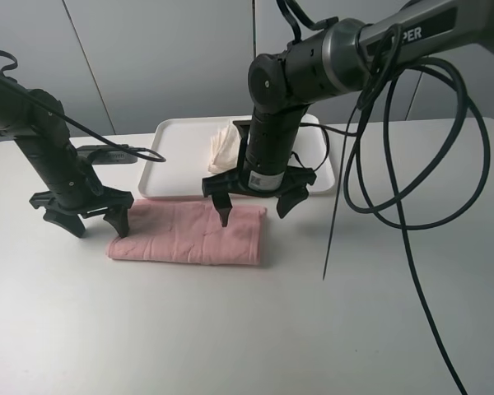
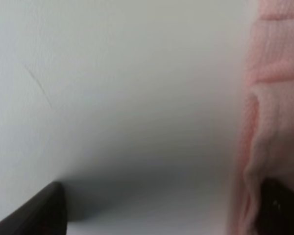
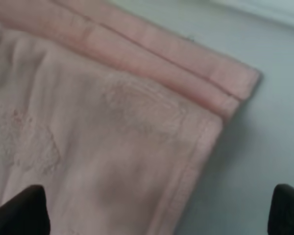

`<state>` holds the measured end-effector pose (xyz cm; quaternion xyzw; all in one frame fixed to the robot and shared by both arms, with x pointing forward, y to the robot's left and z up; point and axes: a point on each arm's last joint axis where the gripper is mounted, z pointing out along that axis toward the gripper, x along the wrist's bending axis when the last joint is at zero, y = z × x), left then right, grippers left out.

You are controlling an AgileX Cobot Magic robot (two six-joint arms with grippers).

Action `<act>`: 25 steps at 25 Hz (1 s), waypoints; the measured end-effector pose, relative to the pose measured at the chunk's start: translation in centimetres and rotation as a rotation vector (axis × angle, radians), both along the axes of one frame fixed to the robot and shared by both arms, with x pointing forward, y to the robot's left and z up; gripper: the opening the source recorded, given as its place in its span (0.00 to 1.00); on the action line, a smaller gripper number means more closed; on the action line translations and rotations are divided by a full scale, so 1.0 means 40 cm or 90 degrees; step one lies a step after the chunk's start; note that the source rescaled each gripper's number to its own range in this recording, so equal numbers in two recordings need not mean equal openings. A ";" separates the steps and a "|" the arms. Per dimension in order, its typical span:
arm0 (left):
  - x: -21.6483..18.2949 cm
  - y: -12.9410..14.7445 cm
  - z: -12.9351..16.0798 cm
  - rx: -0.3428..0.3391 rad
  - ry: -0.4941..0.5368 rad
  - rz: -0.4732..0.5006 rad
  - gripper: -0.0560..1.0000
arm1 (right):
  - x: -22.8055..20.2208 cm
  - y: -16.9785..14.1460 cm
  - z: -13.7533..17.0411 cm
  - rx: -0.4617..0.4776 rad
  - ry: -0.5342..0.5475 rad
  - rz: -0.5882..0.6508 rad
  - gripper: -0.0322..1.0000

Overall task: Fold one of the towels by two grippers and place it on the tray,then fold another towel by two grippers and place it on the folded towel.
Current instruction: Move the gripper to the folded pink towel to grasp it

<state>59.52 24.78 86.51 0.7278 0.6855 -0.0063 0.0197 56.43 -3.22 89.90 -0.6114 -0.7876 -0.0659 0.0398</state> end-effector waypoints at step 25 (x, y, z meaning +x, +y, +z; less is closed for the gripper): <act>0.000 0.000 -0.002 0.001 0.001 -0.001 0.99 | -0.005 0.002 -0.091 -0.021 0.050 0.010 0.82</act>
